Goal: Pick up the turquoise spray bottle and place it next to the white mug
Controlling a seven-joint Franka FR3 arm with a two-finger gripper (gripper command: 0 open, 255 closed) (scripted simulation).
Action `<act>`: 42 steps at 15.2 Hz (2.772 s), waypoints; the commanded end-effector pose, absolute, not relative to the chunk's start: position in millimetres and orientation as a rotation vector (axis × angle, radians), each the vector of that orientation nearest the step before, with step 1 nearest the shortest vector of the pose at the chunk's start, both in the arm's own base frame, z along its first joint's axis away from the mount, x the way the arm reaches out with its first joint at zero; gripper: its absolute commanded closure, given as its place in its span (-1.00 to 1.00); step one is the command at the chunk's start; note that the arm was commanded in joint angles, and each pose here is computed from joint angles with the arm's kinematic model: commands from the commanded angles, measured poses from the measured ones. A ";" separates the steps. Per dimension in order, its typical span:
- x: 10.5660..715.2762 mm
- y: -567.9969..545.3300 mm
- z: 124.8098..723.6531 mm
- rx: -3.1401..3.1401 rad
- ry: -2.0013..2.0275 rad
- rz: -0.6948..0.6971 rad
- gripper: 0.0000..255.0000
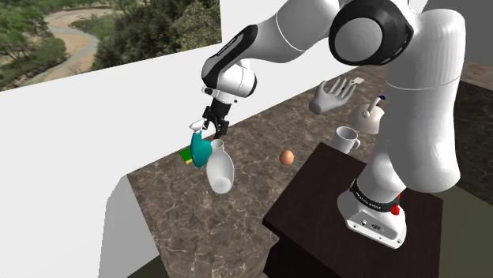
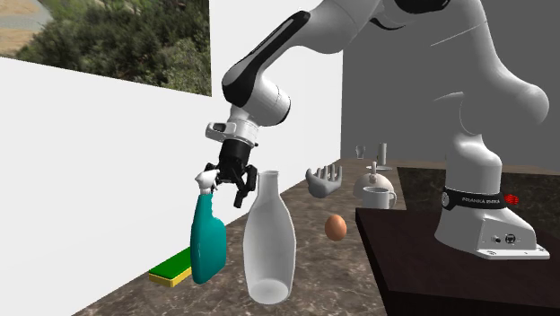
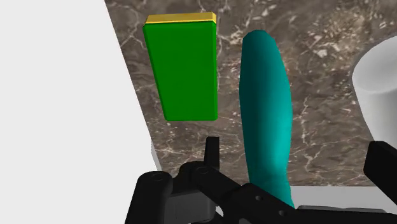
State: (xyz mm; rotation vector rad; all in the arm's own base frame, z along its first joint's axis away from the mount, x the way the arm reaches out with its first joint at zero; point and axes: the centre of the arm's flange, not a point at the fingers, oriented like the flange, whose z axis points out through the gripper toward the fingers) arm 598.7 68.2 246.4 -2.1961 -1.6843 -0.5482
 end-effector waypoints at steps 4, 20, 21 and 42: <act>605.9 83.3 226.0 -2.157 -1.721 -0.559 -1.00; 608.3 94.9 205.0 -2.157 -1.721 -0.559 1.00; 608.3 94.9 205.0 -2.157 -1.721 -0.559 1.00; 608.3 94.9 289.4 -2.157 -1.721 -0.559 1.00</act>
